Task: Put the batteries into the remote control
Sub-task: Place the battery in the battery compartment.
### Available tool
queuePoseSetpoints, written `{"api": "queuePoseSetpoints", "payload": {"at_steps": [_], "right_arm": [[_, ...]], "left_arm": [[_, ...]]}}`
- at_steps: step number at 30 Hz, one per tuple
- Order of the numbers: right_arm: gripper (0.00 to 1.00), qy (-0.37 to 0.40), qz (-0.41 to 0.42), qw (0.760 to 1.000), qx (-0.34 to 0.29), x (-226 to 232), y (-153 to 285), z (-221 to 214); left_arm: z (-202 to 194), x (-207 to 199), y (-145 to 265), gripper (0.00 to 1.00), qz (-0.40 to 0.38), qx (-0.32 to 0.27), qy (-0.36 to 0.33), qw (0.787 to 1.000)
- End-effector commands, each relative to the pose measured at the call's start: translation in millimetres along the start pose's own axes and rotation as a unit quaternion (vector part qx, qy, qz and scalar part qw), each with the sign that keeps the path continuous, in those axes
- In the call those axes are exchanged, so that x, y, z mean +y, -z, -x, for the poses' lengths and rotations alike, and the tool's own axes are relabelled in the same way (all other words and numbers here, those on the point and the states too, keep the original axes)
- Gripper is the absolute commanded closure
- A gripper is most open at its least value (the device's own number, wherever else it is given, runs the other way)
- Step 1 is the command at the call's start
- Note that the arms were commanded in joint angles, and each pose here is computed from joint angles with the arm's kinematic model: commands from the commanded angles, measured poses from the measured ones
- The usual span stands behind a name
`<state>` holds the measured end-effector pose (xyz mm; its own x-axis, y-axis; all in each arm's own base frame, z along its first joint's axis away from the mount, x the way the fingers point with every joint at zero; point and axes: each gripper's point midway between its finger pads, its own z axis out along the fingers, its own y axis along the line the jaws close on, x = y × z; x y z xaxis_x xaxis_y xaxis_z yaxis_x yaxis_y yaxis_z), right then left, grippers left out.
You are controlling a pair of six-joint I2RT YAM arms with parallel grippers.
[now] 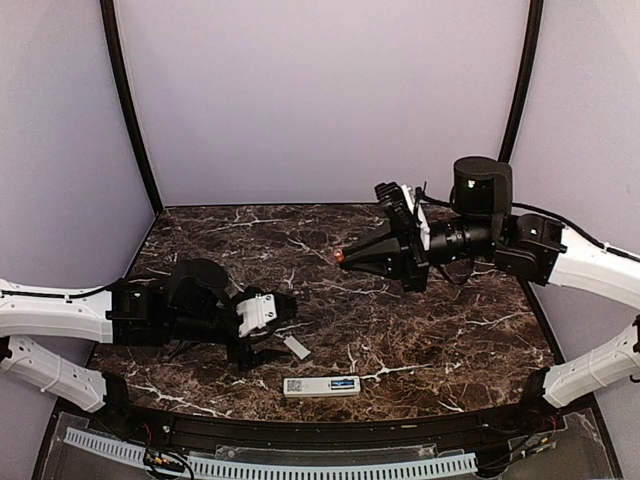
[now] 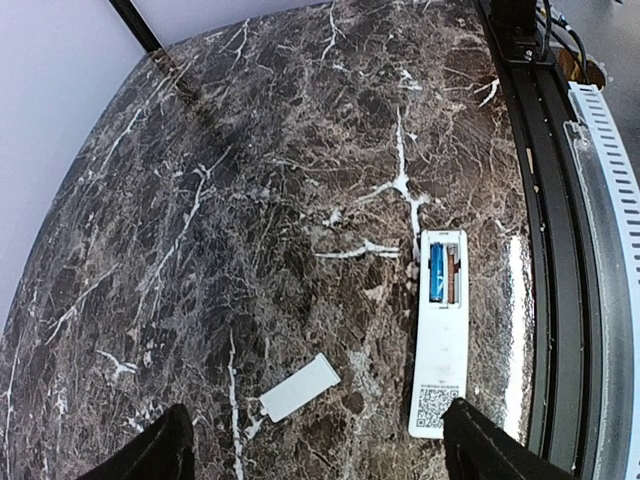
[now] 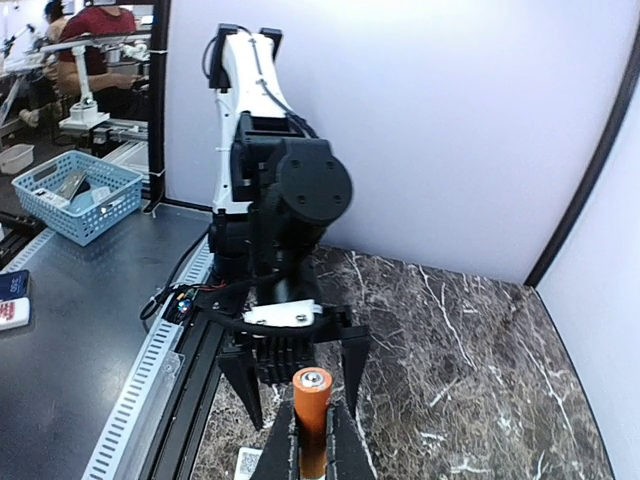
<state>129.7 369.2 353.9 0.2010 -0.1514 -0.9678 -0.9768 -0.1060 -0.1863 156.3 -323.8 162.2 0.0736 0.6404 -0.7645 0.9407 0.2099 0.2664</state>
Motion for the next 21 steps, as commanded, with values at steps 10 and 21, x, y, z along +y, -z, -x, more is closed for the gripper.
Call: {"api": "queuePoseSetpoints", "payload": {"at_steps": [10, 21], "right_arm": [[1.00, 0.038, 0.007, 0.998, 0.054, 23, -32, -23], [1.00, -0.129, -0.041, 0.976, 0.171, 31, -40, -152]], "left_arm": [[7, -5, 10, 0.15, -0.004, -0.045, -0.013, 0.999], [-68, -61, -24, 0.16, -0.100, 0.094, -0.087, 0.987]]}}
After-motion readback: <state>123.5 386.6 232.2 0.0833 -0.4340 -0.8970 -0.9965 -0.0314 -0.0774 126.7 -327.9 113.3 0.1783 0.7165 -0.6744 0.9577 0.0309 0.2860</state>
